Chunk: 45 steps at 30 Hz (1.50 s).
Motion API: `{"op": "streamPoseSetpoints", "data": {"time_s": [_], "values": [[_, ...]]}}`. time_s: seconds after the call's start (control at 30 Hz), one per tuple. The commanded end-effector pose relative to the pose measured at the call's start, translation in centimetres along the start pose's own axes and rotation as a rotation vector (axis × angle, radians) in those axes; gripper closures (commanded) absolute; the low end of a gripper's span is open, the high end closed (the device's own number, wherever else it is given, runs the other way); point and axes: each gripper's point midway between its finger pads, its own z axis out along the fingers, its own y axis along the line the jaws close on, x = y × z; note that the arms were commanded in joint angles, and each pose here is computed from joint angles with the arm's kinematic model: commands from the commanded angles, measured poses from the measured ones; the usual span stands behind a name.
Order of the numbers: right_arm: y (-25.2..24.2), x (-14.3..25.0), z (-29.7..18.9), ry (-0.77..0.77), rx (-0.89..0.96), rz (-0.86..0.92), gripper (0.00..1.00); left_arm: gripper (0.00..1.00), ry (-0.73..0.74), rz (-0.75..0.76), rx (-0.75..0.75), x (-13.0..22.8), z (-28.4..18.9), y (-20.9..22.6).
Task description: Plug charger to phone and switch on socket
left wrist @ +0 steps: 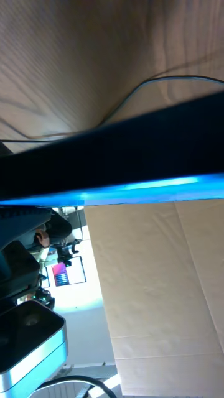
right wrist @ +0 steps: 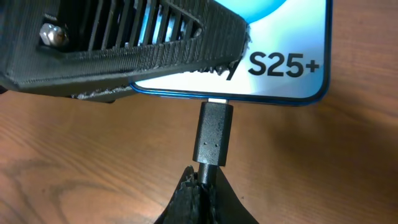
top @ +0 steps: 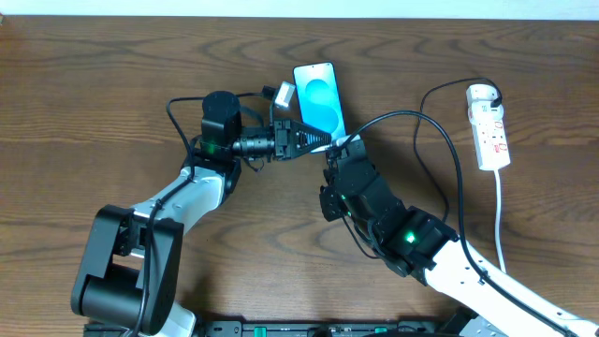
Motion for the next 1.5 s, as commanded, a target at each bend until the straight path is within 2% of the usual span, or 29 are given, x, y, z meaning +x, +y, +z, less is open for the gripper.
{"op": "streamPoseSetpoints", "data": {"time_s": [0.0,0.73,0.87,0.9,0.93,1.0,1.23,1.27,1.47], "values": [[1.2,-5.3,-1.6,-0.172,-0.028,0.011,0.99,0.92,0.129,0.025,0.066,2.9,0.9,-1.2],[0.1,-7.4,-1.7,-0.246,-0.015,0.035,0.98,0.93,0.142,0.037,0.066,3.6,2.1,-1.5],[0.5,-7.3,-2.1,-0.238,-0.043,0.032,0.8,0.93,0.119,0.036,0.052,3.1,2.1,-1.2],[0.6,-7.1,-2.3,-0.23,-0.051,0.03,0.74,0.93,0.111,0.032,0.047,3.0,2.1,-1.2],[0.6,-6.8,-2.6,-0.215,-0.058,0.026,0.63,0.93,0.095,0.026,0.036,2.7,2.2,-1.0],[0.5,-5.9,-3.4,-0.175,-0.066,0.018,0.52,0.93,0.065,0.027,0.018,2.2,2.2,-0.7],[-1.3,-2.8,-6.0,-0.062,-0.02,-0.006,0.37,0.93,0.025,0.039,-0.006,1.5,2.3,-0.3],[-1.5,-2.6,-6.5,-0.056,-0.017,-0.008,0.32,0.93,0.025,0.04,-0.006,1.5,2.3,-0.3],[-2.1,-2.9,-10.1,-0.102,-0.035,0.002,0.16,0.93,0.005,0.057,-0.019,1.2,2.3,-0.1]]}}
